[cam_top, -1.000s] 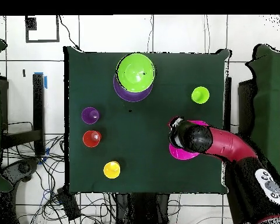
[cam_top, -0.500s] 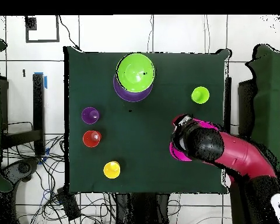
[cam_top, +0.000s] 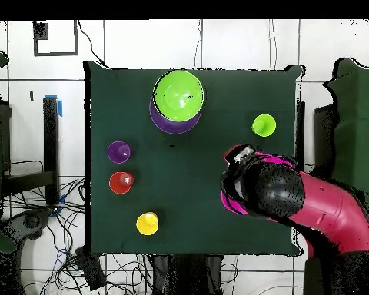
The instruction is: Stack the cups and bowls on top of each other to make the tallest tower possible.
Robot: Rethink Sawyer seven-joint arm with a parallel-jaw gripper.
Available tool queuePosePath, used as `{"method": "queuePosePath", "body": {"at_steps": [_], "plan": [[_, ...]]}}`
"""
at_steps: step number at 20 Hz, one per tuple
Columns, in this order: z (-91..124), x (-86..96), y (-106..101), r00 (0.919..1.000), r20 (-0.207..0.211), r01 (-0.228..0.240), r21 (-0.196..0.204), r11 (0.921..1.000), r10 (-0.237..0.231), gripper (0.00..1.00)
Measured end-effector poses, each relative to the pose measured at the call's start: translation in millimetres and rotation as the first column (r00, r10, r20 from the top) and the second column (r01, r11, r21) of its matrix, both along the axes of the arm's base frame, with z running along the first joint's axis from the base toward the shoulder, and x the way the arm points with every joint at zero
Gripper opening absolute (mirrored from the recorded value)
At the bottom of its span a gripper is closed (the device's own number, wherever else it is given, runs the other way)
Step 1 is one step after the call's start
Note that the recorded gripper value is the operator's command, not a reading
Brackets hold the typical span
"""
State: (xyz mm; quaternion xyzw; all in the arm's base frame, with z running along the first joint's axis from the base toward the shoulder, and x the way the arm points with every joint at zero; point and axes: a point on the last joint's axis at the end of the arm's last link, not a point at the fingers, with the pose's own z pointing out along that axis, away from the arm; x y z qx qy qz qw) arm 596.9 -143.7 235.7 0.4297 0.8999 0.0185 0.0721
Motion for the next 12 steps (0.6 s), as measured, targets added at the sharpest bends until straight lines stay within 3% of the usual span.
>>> {"method": "queuePosePath", "body": {"at_steps": [9,12], "plan": [[29.6,36.7,50.3,0.9962,0.005,-0.087,-0.015,0.9961,0.087,0.0],[36.6,55.8,66.9,0.9933,0.029,-0.111,-0.018,0.9936,0.112,0.0]]}}
